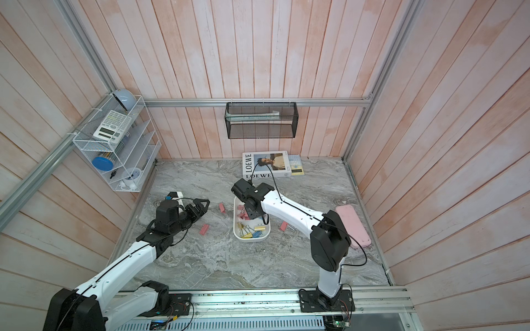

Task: Take out the binder clips from the storage box
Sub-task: Place the binder clip at the center of the board.

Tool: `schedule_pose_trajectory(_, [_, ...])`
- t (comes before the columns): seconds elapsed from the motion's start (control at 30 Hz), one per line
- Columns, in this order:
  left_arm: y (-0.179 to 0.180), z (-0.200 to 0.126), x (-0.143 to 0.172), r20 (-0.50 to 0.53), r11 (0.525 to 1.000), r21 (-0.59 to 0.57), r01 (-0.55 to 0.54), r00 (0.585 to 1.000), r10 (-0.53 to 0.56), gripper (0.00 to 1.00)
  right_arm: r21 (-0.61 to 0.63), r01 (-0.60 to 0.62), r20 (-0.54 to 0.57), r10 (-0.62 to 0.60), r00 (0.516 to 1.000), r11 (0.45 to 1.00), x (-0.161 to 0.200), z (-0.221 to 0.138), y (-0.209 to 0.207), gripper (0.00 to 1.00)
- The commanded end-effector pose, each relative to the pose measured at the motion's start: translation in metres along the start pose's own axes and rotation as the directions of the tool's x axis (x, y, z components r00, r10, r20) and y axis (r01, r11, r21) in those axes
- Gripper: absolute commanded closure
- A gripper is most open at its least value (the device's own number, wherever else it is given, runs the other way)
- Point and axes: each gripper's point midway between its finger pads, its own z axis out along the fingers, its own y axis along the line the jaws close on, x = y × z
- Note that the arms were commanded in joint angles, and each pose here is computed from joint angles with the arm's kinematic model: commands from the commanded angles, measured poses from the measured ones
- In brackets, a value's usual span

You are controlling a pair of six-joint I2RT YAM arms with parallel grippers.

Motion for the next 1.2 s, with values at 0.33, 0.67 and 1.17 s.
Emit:
schedule_pose_trajectory(0.33, [-0.035, 0.002, -0.006, -0.029, 0.997, 0.075, -0.006, 1.000, 0.008, 0.00, 0.317, -0.225, 0.077, 0.211, 0.974, 0.921, 0.032, 0.008, -0.140, 1.00])
schedule_pose_trajectory(0.67, [-0.062, 0.014, 0.018, -0.103, 0.994, 0.098, -0.057, 0.992, 0.067, 0.00, 0.461, -0.266, -0.039, 0.319, 0.947, 0.847, 0.097, 0.060, -0.184, 1.00])
schedule_pose_trajectory(1.17, [-0.097, 0.038, 0.088, -0.310, 0.963, 0.103, -0.249, 0.912, 0.269, 0.10, 0.443, -0.240, -0.137, 0.330, 0.934, 0.864, 0.111, 0.087, -0.168, 0.56])
